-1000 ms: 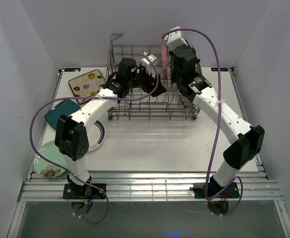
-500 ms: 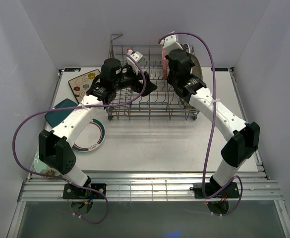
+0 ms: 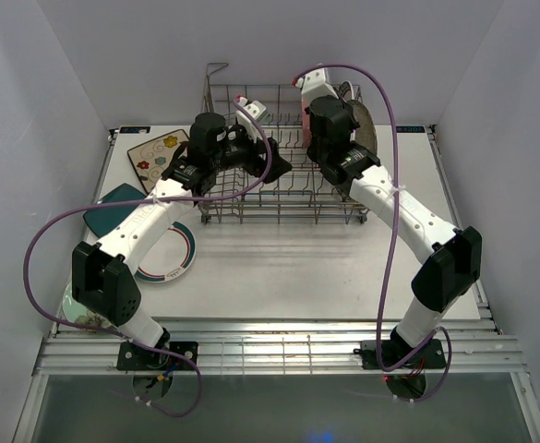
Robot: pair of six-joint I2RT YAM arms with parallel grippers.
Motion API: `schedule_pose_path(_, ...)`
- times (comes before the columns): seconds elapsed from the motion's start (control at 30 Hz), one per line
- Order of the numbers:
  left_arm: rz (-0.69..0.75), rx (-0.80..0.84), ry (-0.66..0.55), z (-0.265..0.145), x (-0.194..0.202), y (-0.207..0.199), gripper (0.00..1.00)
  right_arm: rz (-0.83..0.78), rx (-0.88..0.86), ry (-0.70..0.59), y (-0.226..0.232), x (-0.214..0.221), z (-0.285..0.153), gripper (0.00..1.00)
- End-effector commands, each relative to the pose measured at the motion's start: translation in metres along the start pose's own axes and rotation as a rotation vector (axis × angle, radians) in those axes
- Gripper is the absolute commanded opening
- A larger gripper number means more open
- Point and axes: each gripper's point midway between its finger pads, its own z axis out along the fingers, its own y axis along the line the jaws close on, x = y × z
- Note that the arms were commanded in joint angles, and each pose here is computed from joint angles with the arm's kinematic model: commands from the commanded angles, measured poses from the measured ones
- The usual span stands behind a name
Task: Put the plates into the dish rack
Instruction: Insert the plate into the dish rack.
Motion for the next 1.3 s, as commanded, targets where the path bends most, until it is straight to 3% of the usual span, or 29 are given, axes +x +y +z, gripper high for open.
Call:
schedule_pose_path(0.0, 0.015, -0.005, -0.041, -0.013, -0.016, -0.005, 0.98, 0.181, 0.047, -0.11, -0.024, -0.035, -0.011, 0.08)
schedule_pose_path(0.43, 0.013, 0.008, -0.039, -0.015, -0.016, -0.008, 0.98, 0.11, 0.041, -0.123, -0.018, -0.042, -0.016, 0.08)
schedule_pose_path(1.27, 0.006, -0.003, -0.003, -0.019, -0.006, -0.008, 0.98, 0.16, 0.028, -0.048, -0.008, -0.025, -0.007, 0.08)
